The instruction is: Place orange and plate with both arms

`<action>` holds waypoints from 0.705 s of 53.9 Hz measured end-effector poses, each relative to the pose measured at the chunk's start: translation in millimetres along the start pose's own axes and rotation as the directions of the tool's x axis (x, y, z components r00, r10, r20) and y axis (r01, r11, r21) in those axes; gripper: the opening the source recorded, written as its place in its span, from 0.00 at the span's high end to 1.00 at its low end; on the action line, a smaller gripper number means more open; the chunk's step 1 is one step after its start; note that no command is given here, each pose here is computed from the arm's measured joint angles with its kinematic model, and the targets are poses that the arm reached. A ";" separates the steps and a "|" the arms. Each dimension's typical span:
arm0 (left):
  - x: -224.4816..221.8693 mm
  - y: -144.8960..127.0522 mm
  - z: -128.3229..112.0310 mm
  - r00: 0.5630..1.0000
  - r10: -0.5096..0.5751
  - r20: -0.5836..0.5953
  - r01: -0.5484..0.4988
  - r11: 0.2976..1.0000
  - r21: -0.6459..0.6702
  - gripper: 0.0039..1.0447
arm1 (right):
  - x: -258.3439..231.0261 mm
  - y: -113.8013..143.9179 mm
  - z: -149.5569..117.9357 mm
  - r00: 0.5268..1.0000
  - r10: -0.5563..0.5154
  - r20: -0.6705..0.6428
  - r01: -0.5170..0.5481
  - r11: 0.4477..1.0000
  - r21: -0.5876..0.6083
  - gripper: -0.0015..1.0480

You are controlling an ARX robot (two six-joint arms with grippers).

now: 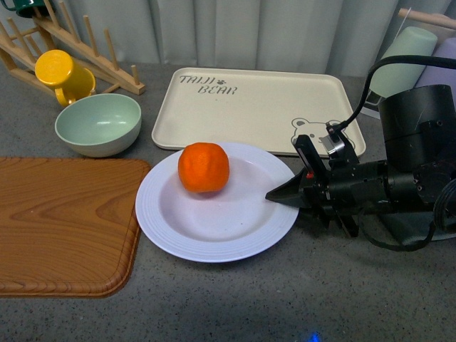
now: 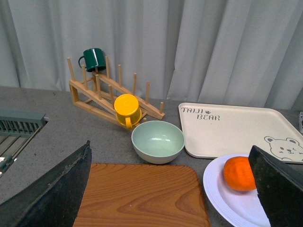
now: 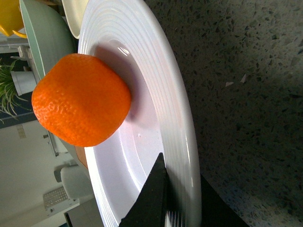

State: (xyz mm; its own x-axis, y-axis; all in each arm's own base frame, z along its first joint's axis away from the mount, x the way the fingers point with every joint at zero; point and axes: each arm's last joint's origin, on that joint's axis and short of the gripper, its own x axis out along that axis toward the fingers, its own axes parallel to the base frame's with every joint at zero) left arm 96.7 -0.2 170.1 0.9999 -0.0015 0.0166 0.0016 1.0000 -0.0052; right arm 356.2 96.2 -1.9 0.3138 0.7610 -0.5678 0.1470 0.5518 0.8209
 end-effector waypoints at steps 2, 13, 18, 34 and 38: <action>0.0 0.0 0.0 1.000 0.000 0.000 0.000 1.000 0.000 0.06 | -1.4 0.9 -1.1 1.000 0.008 0.006 -0.008 1.000 -0.003 0.96; 0.0 0.0 0.0 1.000 0.000 0.000 0.000 1.000 0.000 0.06 | -15.4 7.6 -1.5 0.995 0.062 0.076 -0.061 0.998 -0.020 0.96; 0.0 0.0 0.0 1.000 0.000 0.000 0.000 1.000 0.000 0.06 | -23.8 15.7 7.3 0.985 0.105 0.137 -0.101 0.994 -0.037 0.96; 0.0 0.0 0.0 1.000 0.000 0.000 0.000 1.000 0.000 0.06 | -24.0 29.4 41.6 0.895 0.145 0.422 -0.147 0.989 -0.030 0.96; 0.0 0.0 0.0 1.000 0.000 0.000 0.000 1.000 0.000 0.06 | -17.4 29.5 46.8 0.878 0.124 0.463 -0.131 0.991 -0.016 0.96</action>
State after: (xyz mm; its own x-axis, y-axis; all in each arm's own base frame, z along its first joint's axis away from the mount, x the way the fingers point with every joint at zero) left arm 96.7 -0.2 170.1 0.9999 -0.0015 0.0166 0.0016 1.0000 -0.0052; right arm 399.0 83.2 35.0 0.7279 0.5783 -0.3684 0.0893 0.4528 0.8871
